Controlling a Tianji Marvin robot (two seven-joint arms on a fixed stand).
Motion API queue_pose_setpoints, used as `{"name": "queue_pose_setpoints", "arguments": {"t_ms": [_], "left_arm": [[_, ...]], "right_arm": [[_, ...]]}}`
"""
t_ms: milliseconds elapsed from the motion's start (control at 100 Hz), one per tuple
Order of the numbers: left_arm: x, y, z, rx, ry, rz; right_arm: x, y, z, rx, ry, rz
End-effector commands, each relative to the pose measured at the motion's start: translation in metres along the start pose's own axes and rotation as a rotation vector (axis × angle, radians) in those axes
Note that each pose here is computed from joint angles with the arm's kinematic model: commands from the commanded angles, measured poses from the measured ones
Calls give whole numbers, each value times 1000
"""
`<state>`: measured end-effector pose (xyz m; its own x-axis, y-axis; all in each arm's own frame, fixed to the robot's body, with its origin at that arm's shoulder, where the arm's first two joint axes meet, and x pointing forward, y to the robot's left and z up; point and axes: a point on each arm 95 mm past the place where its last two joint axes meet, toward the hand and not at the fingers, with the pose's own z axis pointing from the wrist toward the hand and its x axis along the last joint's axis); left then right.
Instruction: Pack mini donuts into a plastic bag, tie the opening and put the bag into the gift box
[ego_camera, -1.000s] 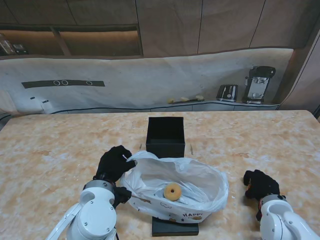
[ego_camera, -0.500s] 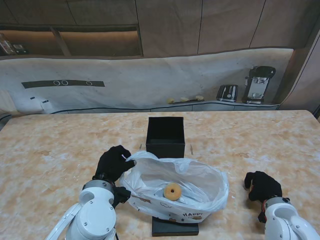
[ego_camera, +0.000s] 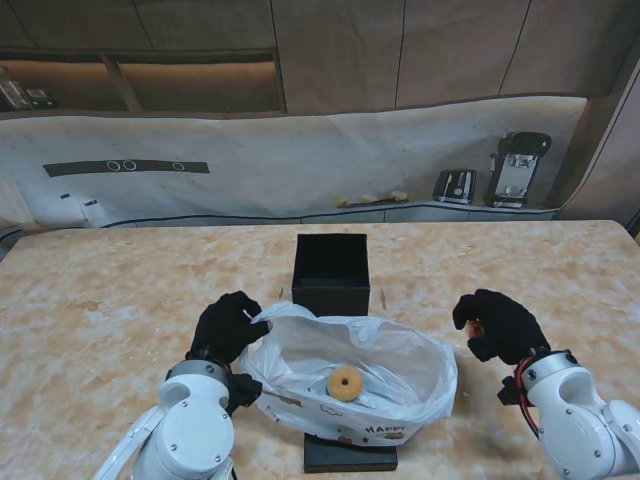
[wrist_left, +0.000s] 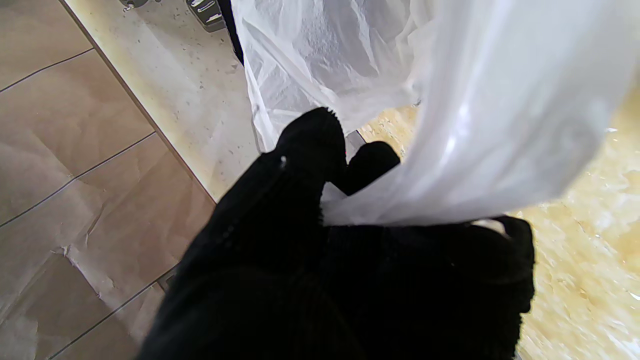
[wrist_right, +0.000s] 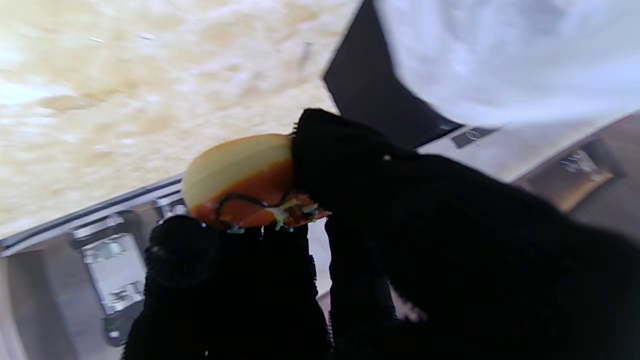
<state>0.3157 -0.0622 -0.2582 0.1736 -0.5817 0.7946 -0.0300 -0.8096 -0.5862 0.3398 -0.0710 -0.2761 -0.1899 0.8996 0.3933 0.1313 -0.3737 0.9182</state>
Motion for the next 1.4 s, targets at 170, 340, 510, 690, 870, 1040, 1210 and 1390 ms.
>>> {"name": "queue_pose_setpoints", "arguments": {"t_ms": [170,340,510,690,870,1040,1210,1390], "left_arm": [[2,1,-1,-10,-9,-3],[2,0,-1,-6,-16,-5],[1,-1,-1,-3,-23,-13],[2,-1,-1,-3,-23,-23],[1,-2,-1,4,-26,-31],[-2,-3,0,9,-35,-39],[-3,-5,1,14,-39,-41],[-5,-6,2,16,-44,-41]], "right_arm": [[57,14,8,5,185,93],[88,12,13,39,283,155],[113,4,19,103,358,204],[131,-9,27,184,412,221],[141,-21,35,257,438,215],[146,-31,43,301,457,210],[147,-38,44,335,463,212],[144,-40,42,360,469,203]]}}
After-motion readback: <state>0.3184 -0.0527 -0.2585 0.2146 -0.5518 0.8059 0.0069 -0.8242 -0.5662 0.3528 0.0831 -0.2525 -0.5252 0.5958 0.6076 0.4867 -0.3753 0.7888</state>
